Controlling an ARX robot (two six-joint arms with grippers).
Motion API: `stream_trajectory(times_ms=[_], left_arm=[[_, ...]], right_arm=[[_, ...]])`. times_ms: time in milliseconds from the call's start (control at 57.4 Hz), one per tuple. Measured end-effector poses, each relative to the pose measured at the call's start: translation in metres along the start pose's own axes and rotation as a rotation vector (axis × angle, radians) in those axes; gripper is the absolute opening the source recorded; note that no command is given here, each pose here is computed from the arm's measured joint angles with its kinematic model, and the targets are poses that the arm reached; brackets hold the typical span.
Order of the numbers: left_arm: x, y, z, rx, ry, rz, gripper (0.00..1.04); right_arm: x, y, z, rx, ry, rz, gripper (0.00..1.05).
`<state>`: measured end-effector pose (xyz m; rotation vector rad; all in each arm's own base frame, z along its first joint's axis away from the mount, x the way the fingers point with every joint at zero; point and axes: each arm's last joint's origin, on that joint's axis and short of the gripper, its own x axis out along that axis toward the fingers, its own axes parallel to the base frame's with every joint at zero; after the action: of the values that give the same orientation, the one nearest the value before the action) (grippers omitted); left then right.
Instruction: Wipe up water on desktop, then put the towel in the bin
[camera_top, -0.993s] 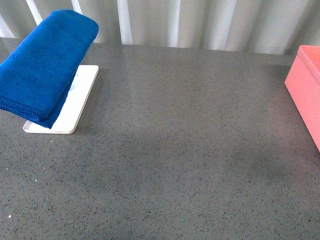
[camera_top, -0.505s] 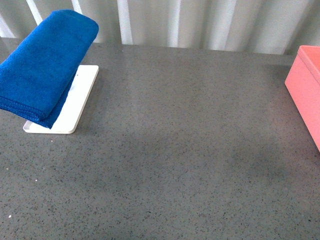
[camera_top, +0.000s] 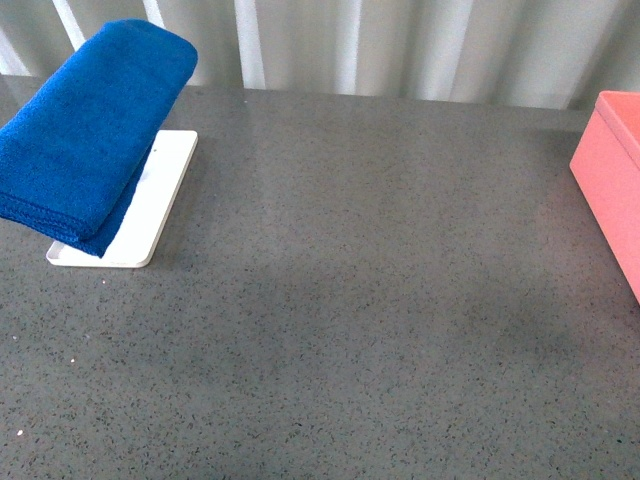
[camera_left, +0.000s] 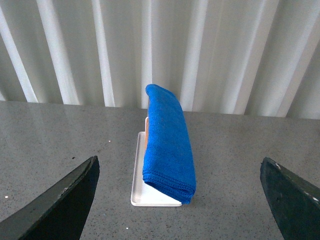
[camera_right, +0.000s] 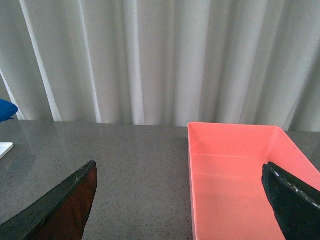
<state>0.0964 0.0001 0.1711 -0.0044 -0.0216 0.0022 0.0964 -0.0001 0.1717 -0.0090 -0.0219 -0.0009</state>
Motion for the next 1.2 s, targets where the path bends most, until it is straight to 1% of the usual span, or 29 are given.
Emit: stream_trajectory(times_ms=[470, 505, 540, 557, 592, 610, 627, 662, 697, 749, 801, 889, 941, 1045, 1080, 1098, 1202], left_arm=[[0.000, 0.000, 0.000, -0.005, 0.003, 0.002, 0.98], [0.001, 0.000, -0.002, -0.053, 0.068, 0.034, 0.98], [0.002, 0.001, -0.003, -0.135, 0.200, 0.078, 0.98], [0.003, 0.001, -0.003, -0.146, 0.231, 0.081, 0.98], [0.010, 0.003, -0.002, -0.240, 0.313, 0.119, 0.98], [0.012, 0.003, -0.002, -0.271, 0.325, 0.124, 0.98], [0.019, 0.005, -0.001, -0.319, 0.349, 0.127, 0.98], [0.032, 0.007, 0.006, -0.369, 0.357, 0.113, 0.98], [0.046, 0.010, 0.016, -0.386, 0.346, 0.090, 0.98], [0.079, 0.012, 0.040, -0.356, 0.324, 0.053, 0.98], [0.111, 0.014, 0.055, -0.288, 0.349, 0.017, 0.98], [0.157, 0.014, 0.065, -0.208, 0.417, -0.005, 0.98], [0.182, 0.014, 0.067, -0.167, 0.450, -0.002, 0.98], [0.228, 0.011, 0.073, -0.118, 0.540, -0.038, 0.98], [0.240, 0.009, 0.071, -0.100, 0.569, -0.051, 0.98], [0.249, 0.007, 0.075, -0.084, 0.573, -0.065, 0.98], [0.289, 0.001, 0.080, -0.014, 0.598, -0.097, 0.98]], right_arm=[[0.000, 0.000, 0.000, 0.000, 0.000, 0.000, 0.98], [0.000, 0.000, 0.000, 0.000, 0.000, 0.000, 0.98], [0.000, 0.000, 0.000, 0.000, 0.000, 0.000, 0.98], [0.000, 0.000, 0.000, 0.000, 0.000, 0.000, 0.98], [0.000, 0.000, 0.000, 0.000, 0.000, 0.000, 0.98], [0.000, 0.000, 0.000, 0.000, 0.000, 0.000, 0.98], [0.000, 0.000, 0.000, 0.000, 0.000, 0.000, 0.98], [0.000, 0.000, 0.000, 0.000, 0.000, 0.000, 0.98], [0.000, 0.000, 0.000, 0.000, 0.000, 0.000, 0.98], [0.000, 0.000, 0.000, 0.000, 0.000, 0.000, 0.98], [0.000, 0.000, 0.000, 0.000, 0.000, 0.000, 0.98], [0.000, 0.000, 0.000, 0.000, 0.000, 0.000, 0.98], [0.000, 0.000, 0.000, 0.000, 0.000, 0.000, 0.98], [0.000, 0.000, 0.000, 0.000, 0.000, 0.000, 0.98], [0.000, 0.000, 0.000, 0.000, 0.000, 0.000, 0.98], [0.000, 0.000, 0.000, 0.000, 0.000, 0.000, 0.98], [0.000, 0.000, 0.000, 0.000, 0.000, 0.000, 0.98]])
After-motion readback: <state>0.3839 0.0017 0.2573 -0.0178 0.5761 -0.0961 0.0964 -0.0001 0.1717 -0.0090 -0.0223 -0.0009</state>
